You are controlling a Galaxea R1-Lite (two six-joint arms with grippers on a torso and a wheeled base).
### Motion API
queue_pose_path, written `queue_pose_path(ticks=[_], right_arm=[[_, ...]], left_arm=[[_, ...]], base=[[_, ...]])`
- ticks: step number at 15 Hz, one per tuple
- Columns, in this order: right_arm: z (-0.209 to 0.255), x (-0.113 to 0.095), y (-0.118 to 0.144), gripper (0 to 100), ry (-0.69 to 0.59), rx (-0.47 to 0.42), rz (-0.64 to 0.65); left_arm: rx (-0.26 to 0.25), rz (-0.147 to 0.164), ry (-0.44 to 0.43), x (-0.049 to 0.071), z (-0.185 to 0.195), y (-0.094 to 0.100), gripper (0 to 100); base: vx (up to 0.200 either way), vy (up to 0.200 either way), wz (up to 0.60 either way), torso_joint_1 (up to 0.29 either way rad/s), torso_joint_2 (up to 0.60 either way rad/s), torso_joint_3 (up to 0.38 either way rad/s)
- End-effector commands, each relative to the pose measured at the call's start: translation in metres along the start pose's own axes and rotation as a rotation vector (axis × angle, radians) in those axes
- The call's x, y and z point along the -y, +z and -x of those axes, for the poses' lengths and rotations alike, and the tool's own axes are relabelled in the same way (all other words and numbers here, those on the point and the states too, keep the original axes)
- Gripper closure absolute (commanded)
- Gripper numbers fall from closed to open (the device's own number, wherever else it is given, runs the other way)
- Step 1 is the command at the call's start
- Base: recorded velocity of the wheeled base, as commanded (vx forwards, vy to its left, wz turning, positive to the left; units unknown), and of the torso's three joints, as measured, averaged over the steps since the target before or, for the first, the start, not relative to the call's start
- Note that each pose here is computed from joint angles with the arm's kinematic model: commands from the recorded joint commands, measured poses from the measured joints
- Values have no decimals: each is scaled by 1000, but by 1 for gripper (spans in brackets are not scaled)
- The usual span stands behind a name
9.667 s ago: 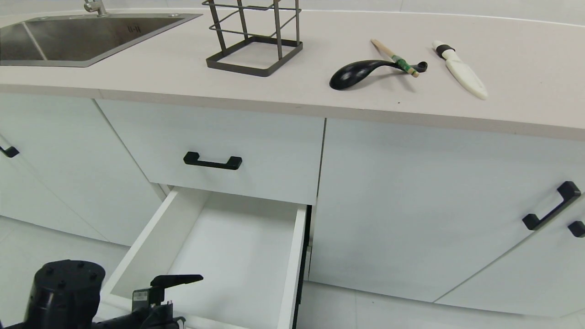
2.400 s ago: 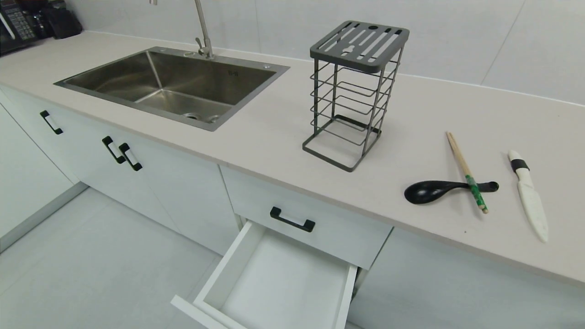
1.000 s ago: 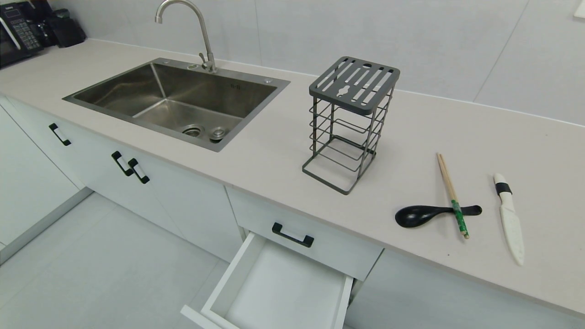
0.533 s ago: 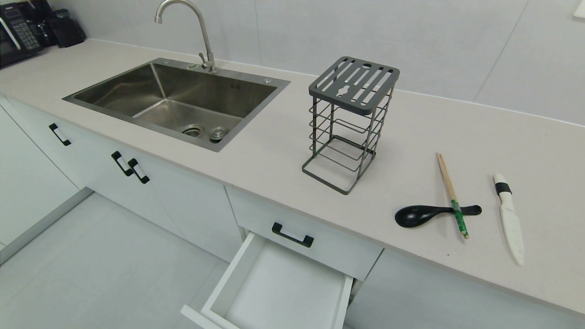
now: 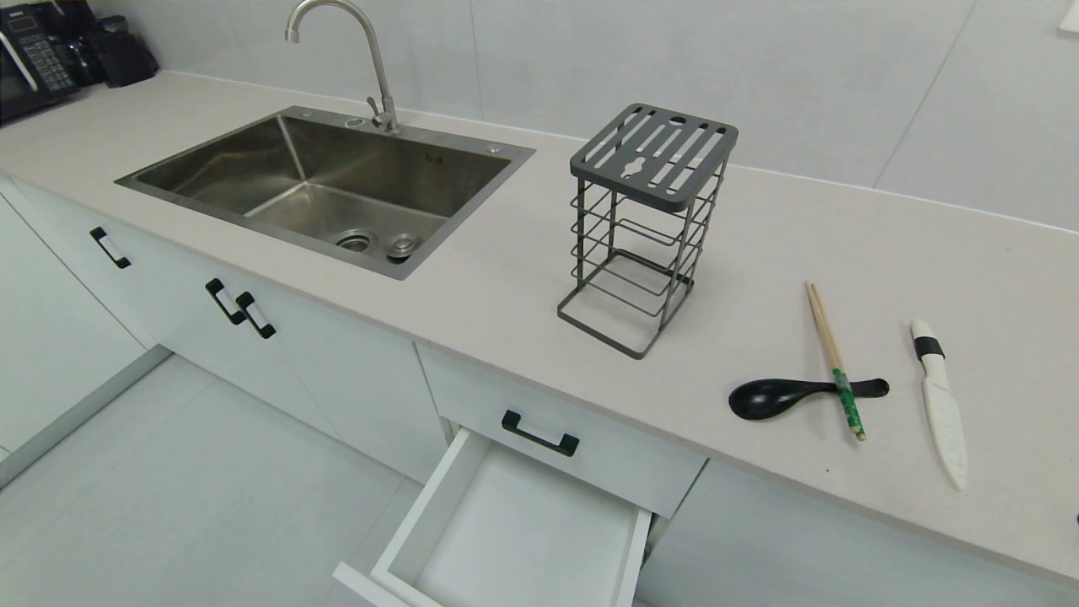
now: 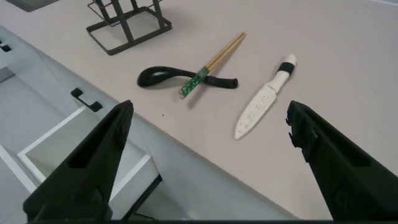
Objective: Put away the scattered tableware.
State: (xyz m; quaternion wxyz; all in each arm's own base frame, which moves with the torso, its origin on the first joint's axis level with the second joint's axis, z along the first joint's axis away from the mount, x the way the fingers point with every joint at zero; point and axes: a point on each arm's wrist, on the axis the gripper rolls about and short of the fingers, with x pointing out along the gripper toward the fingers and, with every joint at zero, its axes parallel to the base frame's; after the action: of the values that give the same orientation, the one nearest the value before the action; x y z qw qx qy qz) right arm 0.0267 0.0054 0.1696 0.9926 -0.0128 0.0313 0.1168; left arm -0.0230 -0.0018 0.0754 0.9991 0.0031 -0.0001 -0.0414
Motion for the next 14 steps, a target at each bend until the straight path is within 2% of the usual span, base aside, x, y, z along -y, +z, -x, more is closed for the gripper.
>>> queue_pose_path(ticks=[1,5,8,14], right_arm=[[-23,5,16,0,22,-74,-15],[-49,9,23,0,42,-168,-34],[-66,5,17,0,107,-297,-33],[-116,6,20,0,79,-446,-25]], left_arm=[[-2,0,0,0,0,0,0],[-2,0,0,0,0,0,0],[0,0,0,0,0,0,0],[0,0,0,0,0,0,0]], base=[[0,0,0,0,0,0],[0,0,0,0,0,0],[0,0,0,0,0,0],[0,0,0,0,0,0]])
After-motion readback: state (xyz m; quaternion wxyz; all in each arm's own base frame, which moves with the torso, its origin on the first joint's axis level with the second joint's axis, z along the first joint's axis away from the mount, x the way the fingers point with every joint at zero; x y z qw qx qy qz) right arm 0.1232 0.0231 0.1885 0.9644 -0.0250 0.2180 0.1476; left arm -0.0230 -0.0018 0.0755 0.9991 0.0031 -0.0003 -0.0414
